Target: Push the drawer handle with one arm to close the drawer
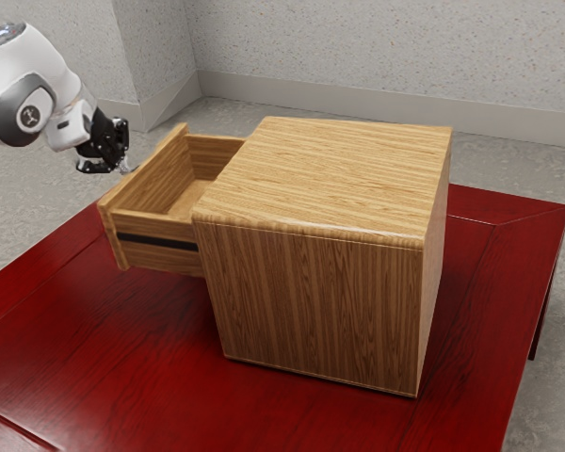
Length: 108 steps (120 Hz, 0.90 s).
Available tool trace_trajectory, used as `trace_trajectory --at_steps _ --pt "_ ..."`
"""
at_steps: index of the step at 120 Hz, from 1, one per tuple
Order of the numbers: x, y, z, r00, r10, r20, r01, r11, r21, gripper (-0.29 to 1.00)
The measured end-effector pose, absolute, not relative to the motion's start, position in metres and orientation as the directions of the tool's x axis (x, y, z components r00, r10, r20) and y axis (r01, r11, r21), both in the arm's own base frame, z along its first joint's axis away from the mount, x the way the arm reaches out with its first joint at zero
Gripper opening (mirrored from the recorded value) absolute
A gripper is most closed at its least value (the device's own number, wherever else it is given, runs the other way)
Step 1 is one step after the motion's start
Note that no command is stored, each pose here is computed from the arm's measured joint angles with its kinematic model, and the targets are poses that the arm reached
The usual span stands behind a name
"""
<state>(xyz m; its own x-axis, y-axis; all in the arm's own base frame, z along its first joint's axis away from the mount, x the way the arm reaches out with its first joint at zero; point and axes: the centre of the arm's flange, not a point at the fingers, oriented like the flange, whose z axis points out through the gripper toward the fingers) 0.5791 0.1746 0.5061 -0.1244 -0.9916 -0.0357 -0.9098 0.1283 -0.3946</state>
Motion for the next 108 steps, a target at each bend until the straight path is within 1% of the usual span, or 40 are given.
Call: trace_trajectory --at_steps 57,108 --pt "0.587 0.137 0.501 -0.179 -0.983 -0.027 -0.903 0.175 -0.392 -0.08" --pt "0.594 0.106 0.503 -0.154 -0.987 0.043 -0.898 0.122 -0.422 -0.08"
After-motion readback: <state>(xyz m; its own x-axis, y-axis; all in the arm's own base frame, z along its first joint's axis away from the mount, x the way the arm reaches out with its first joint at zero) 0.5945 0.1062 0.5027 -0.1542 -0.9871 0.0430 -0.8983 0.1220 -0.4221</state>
